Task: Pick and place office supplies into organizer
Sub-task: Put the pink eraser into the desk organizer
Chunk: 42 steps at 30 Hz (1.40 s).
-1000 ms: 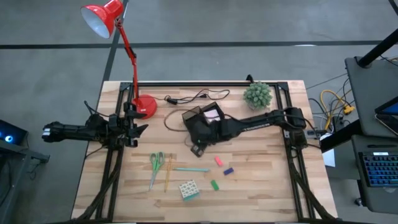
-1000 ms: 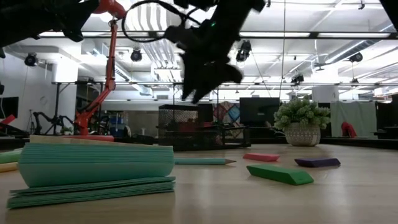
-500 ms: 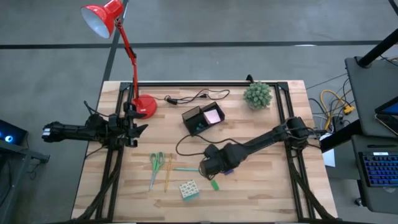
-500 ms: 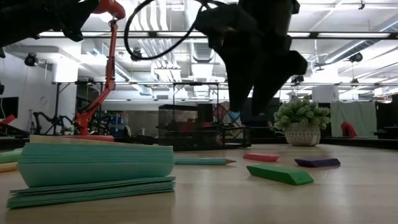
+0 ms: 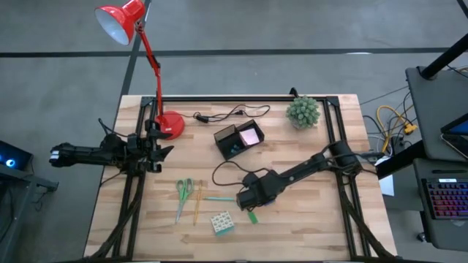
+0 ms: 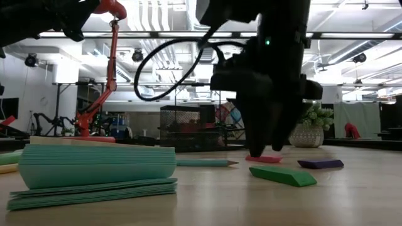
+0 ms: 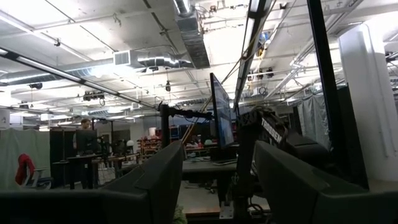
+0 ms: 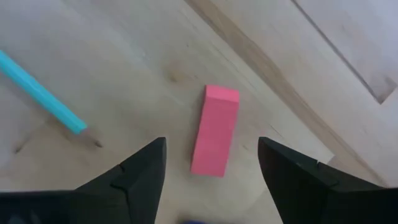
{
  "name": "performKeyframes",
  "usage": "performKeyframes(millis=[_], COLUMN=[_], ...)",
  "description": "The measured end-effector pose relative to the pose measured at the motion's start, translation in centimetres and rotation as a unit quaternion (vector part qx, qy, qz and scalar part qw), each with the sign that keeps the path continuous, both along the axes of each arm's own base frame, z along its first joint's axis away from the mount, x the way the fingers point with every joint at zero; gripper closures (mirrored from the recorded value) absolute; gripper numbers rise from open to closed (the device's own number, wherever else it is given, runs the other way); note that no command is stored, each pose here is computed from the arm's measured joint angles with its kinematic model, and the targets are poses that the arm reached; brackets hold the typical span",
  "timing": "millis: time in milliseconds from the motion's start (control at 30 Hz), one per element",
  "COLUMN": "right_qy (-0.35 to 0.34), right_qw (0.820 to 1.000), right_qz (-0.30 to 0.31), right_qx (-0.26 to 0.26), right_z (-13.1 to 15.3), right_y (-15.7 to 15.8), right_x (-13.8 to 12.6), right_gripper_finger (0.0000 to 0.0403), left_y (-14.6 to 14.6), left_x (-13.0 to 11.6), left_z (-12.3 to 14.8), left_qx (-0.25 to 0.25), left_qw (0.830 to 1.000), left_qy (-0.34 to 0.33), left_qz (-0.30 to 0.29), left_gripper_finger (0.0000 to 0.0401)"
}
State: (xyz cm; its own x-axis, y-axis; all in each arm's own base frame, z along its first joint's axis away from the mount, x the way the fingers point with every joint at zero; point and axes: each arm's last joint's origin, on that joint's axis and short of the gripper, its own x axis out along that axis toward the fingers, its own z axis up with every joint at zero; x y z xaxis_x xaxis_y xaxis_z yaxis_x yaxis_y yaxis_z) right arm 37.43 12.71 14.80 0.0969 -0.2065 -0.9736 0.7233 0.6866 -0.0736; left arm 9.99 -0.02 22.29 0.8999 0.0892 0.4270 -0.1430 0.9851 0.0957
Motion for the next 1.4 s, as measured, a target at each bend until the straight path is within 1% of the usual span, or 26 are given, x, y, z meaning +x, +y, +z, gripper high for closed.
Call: performKeyframes(millis=[167,267,500,633,800,1200,1400], right_qy=[0.008,0.014,0.023,0.031,0.037,0.042,0.042], right_qw=[1.000,1.000,0.999,0.998,0.997,0.997,0.996], right_qz=[0.006,0.004,0.017,0.026,0.035,0.046,0.057], right_qx=[0.000,0.010,0.025,0.046,0.059,0.056,0.055], right_z=[-0.6,-0.9,-1.0,-1.1,-1.1,-1.2,-1.1], right_y=[-0.1,-0.3,-1.0,-1.6,-2.0,-2.0,-2.0], right_x=[0.2,0.3,0.6,0.8,0.9,0.8,0.7], right_gripper_finger=[0.0161,0.0169,0.0209,0.0235,0.0266,0.0332,0.0342], left_y=[0.0,0.0,0.0,0.0,0.0,0.0,0.0], left_x=[0.0,0.0,0.0,0.0,0.0,0.0,0.0], left_z=[0.0,0.0,0.0,0.0,0.0,-0.1,-0.1], left_qx=[0.000,0.000,0.000,0.000,0.000,0.000,0.000], left_qw=[1.000,1.000,1.000,1.000,1.000,1.000,1.000], left_qy=[0.000,0.000,0.000,0.000,0.001,0.002,0.002], left_qz=[0.000,0.000,0.000,0.000,0.000,0.000,0.000], left_gripper_finger=[0.0214,0.0214,0.0214,0.0214,0.0214,0.0214,0.0214])
